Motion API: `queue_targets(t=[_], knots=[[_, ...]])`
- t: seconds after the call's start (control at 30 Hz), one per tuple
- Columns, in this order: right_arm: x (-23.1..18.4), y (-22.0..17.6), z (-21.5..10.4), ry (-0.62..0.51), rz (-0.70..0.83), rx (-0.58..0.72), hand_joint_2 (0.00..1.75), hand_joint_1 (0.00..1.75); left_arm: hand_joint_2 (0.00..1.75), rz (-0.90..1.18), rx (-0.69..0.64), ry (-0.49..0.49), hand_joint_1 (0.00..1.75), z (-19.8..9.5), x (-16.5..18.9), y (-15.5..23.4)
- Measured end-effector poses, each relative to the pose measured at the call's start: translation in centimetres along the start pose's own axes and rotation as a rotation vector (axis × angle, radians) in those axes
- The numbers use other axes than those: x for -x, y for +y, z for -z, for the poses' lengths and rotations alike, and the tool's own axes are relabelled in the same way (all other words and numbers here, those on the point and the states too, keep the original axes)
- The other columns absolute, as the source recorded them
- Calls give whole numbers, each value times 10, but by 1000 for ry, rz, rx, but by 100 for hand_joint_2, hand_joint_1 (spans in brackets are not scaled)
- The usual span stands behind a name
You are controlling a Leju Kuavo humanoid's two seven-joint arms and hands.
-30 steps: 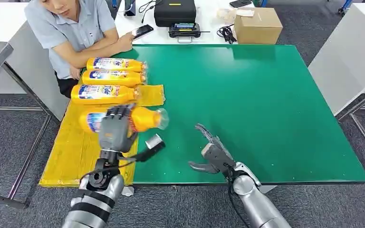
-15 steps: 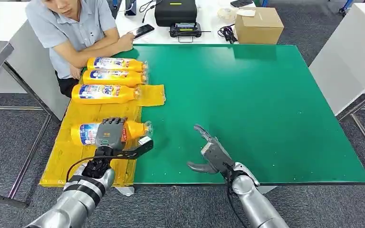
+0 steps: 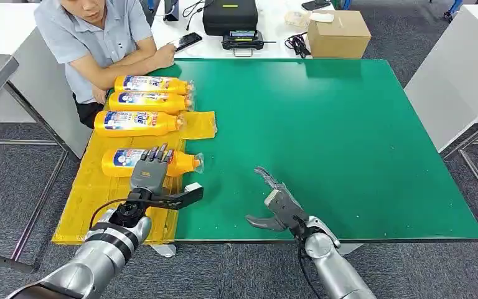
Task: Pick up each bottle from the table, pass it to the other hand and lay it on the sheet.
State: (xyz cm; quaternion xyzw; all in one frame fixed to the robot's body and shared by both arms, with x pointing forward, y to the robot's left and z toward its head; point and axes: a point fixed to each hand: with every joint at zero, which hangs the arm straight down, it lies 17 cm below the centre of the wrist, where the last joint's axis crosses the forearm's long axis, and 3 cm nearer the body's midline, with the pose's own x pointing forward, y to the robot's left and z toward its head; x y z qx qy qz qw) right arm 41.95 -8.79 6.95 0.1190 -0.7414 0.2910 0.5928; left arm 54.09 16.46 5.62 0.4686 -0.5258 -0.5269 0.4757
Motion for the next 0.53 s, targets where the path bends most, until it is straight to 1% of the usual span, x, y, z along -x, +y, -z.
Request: queue_targets(t=[0.2,0.4,0.43,0.47,0.5,0.53], knots=[[0,-4,0,0,1,9,175,0,175,-9,13,-3,0,2,-1,-1],[1,-7,-1,-1,-4,16,175,0,175,-39,-59,-17,0,1,-4,10],[1,-7,-1,-1,-3,17,175,0,175,-52,-93,-34,0,-1,-8,14],[2,-6,-3,-1,-1,21,175,0,175,-81,-158,-67,0,-8,-16,23],[4,-6,-6,0,6,28,175,0,175,-115,-243,-122,0,-15,-29,40],[6,-7,-9,2,11,39,175,0,175,-170,-319,-210,0,-26,-51,60]])
